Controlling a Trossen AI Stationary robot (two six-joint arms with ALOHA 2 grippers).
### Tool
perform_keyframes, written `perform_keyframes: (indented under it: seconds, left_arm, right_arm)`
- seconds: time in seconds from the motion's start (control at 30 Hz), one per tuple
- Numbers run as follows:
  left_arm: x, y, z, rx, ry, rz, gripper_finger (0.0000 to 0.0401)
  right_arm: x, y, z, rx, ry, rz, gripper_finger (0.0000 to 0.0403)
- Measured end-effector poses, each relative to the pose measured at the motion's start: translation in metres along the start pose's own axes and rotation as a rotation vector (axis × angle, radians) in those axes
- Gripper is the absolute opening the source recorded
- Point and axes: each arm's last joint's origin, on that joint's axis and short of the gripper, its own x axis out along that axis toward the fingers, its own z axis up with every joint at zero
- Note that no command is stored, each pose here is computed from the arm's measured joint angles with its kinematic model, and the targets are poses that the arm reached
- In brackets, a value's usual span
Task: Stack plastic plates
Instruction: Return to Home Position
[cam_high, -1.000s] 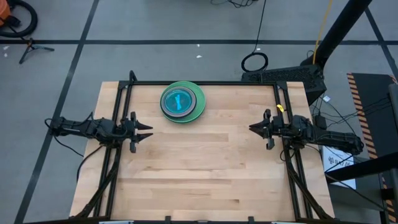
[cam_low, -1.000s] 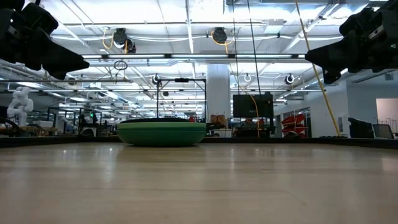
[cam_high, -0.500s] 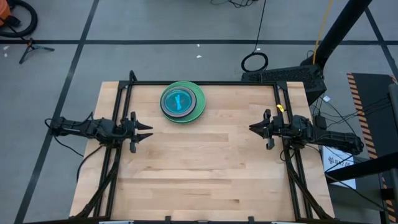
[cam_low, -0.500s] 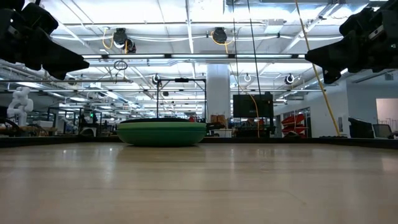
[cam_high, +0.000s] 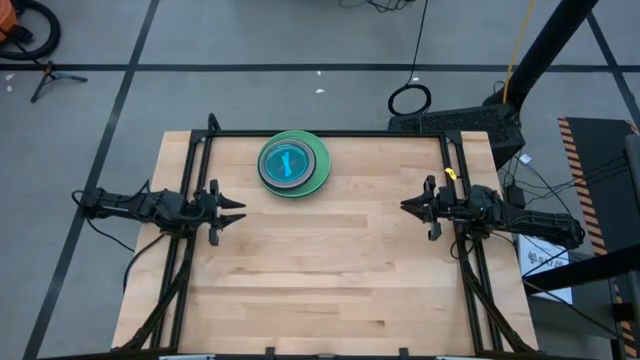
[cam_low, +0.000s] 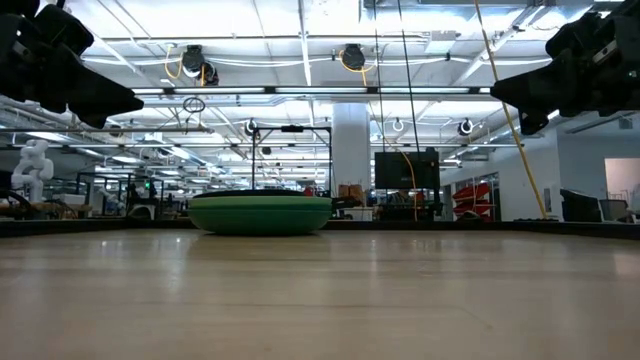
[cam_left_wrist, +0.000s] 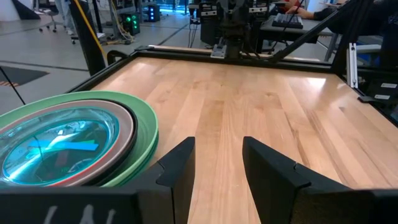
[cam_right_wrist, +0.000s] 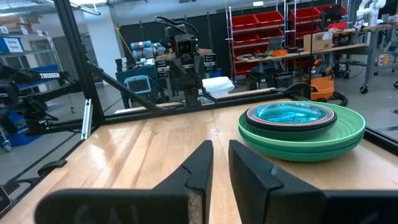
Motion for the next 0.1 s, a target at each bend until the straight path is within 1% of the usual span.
perform_keyframes:
  seconds: [0.1]
  left_arm:
    - [0.0000, 0.0000, 0.0000, 0.000, 0.001, 0.000, 0.0140]
  right_arm:
    - [0.0000, 0.0000, 0.0000, 0.000, 0.000, 0.000, 0.0045]
